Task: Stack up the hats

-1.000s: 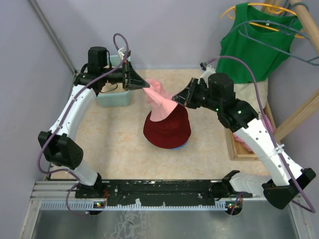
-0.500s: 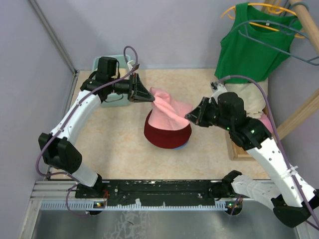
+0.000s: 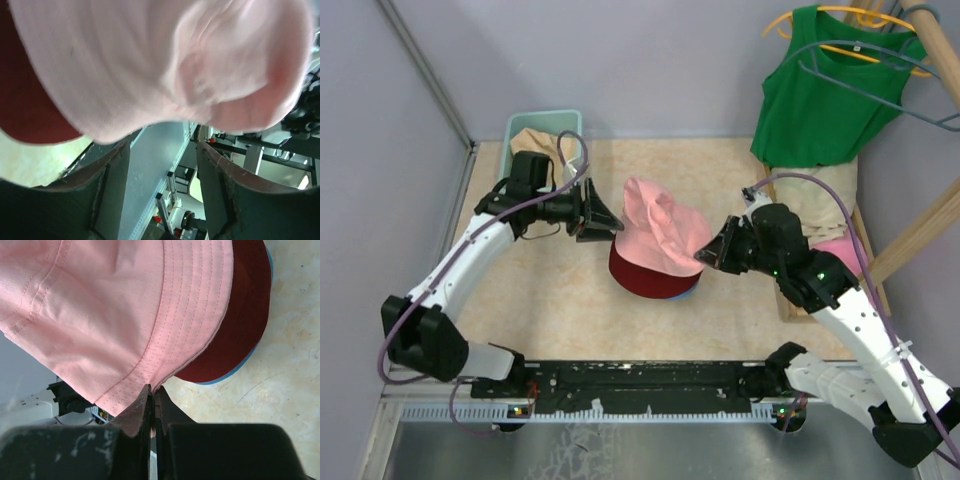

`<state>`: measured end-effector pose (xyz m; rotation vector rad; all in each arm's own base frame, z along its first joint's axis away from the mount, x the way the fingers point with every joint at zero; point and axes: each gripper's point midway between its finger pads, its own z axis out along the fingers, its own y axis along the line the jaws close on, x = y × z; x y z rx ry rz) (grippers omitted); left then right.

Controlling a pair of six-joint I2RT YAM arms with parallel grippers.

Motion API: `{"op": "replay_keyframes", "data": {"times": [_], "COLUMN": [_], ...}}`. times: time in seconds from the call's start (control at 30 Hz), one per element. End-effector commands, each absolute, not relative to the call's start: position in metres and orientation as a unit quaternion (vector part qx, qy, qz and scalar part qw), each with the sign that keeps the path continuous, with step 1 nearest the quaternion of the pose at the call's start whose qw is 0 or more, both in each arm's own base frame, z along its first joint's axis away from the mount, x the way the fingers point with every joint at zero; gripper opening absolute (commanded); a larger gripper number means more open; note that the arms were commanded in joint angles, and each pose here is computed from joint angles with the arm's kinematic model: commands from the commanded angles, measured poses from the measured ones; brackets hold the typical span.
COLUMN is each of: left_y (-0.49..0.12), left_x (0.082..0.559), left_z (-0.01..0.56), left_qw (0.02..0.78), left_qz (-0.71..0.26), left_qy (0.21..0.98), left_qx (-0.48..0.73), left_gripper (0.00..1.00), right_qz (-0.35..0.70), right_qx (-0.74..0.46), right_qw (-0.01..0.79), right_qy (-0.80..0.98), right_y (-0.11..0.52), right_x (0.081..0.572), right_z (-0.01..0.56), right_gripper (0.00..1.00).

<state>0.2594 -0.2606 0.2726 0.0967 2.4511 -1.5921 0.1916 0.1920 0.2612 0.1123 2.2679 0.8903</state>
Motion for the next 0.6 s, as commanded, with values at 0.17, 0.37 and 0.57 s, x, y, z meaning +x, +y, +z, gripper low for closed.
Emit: {"op": "replay_keyframes", "data": {"times": [0.17, 0.37, 0.57], "left_y": [-0.246, -0.244, -0.242], "left_x": [0.245, 0.261, 0.279], "left_z": [0.249, 0.238, 0.238], "left_qw": [0.155, 0.198, 0.239], "left_qz": [-0.539, -0.539, -0.534], "left_qy": [0.827, 0.816, 0.806], "left_qx": [-0.036, -0.072, -0.088], "left_gripper": [0.67, 0.71, 0.73], "right_qz": [0.362, 0.367, 0.367], "right_qx": [0.039, 0.041, 0.042], "right_qw": [0.352, 0.348, 0.35], "right_qy": [0.862, 0.862, 0.861], "right_y": [0.2, 0.2, 0.2], "right_x": [0.194, 0.192, 0.191], "right_z": [0.278, 0.28, 0.284], "right_gripper": [0.0, 0.0, 0.0]}}
